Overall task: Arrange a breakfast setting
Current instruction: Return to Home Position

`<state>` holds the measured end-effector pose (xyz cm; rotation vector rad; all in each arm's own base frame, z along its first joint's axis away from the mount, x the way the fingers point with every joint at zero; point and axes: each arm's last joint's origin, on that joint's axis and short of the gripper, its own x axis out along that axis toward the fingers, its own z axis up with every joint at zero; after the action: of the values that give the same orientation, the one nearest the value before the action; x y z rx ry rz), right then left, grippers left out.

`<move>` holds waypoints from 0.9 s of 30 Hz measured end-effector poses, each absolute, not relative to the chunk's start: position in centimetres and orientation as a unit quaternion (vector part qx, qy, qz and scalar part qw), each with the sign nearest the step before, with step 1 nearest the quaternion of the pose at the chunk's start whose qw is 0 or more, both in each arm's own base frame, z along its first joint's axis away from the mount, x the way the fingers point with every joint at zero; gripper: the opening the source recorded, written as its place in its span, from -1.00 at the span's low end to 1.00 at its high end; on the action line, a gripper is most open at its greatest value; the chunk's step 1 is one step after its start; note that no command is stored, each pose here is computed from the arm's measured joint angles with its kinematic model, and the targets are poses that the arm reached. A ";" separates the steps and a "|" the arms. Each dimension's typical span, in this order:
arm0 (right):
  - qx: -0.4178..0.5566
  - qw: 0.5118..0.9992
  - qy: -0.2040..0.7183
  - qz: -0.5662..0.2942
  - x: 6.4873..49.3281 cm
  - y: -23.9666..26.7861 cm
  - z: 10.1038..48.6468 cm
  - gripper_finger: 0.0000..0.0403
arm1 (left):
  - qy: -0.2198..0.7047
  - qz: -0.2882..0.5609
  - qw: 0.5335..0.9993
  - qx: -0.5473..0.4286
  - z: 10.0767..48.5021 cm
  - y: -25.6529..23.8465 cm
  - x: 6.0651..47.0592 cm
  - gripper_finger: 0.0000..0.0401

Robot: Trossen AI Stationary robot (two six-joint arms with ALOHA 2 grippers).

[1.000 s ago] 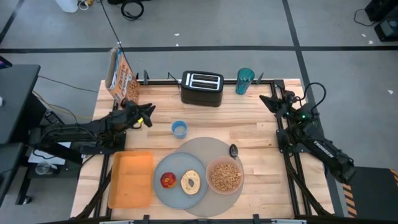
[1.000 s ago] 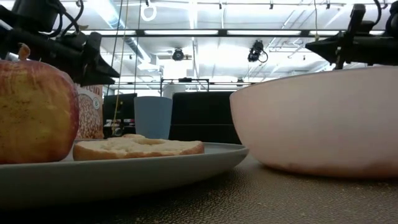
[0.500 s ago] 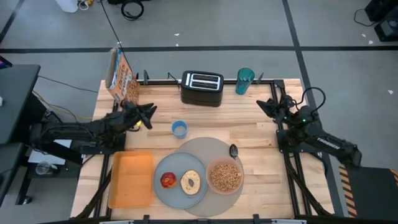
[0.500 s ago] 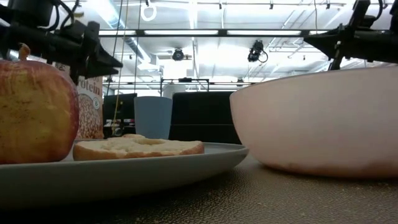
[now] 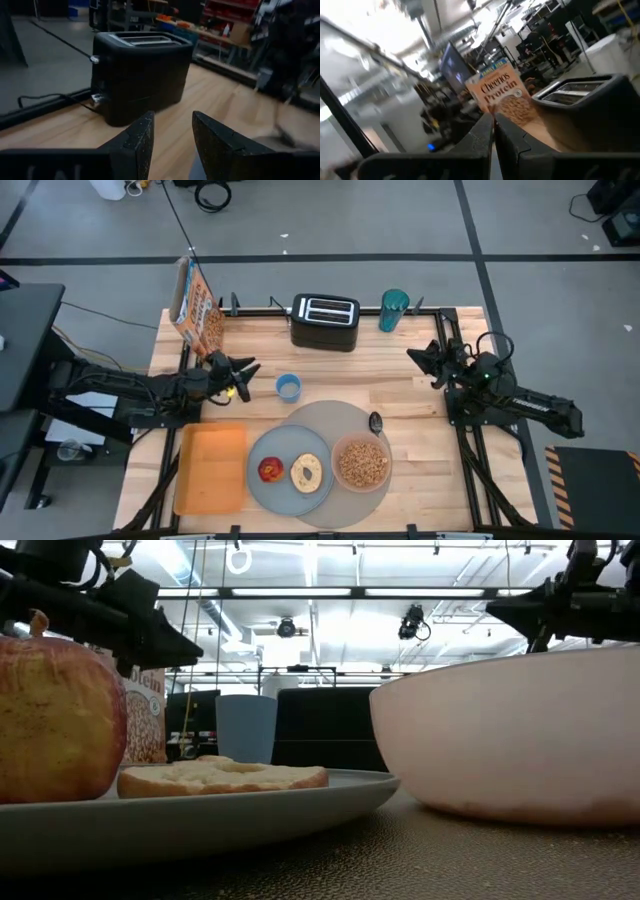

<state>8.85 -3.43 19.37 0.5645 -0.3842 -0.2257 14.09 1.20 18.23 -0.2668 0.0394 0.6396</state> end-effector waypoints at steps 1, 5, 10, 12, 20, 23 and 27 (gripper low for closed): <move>0.256 0.943 -0.178 -0.114 8.9 -3.4 19.2 -0.87 | 0.029 0.314 0.942 -0.114 18.1 1.2 14.1 -0.30; 0.196 0.960 -0.154 -0.124 9.0 -3.4 19.0 -0.87 | 0.089 0.308 0.947 0.000 17.7 1.2 14.0 -0.30; 0.190 0.961 -0.156 -0.124 9.0 -3.4 19.0 -0.88 | 0.105 0.297 0.948 0.054 17.7 1.2 14.0 -0.30; 0.190 0.961 -0.155 -0.124 9.0 -3.4 19.0 -0.88 | 0.105 0.297 0.948 0.054 17.7 1.2 14.0 -0.30; 0.190 0.961 -0.156 -0.124 9.0 -3.4 19.0 -0.88 | 0.105 0.297 0.948 0.054 17.7 1.2 14.0 -0.30; 0.190 0.961 -0.156 -0.124 9.0 -3.4 19.0 -0.88 | 0.105 0.296 0.948 0.054 17.7 1.2 14.0 -0.30; 0.190 0.961 -0.156 -0.124 9.0 -3.4 19.0 -0.88 | 0.082 0.295 0.951 0.045 18.3 1.2 13.3 -0.30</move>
<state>8.98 -3.43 19.01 0.3847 -0.3158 -0.2505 13.28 1.16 18.34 0.0923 0.1664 0.6001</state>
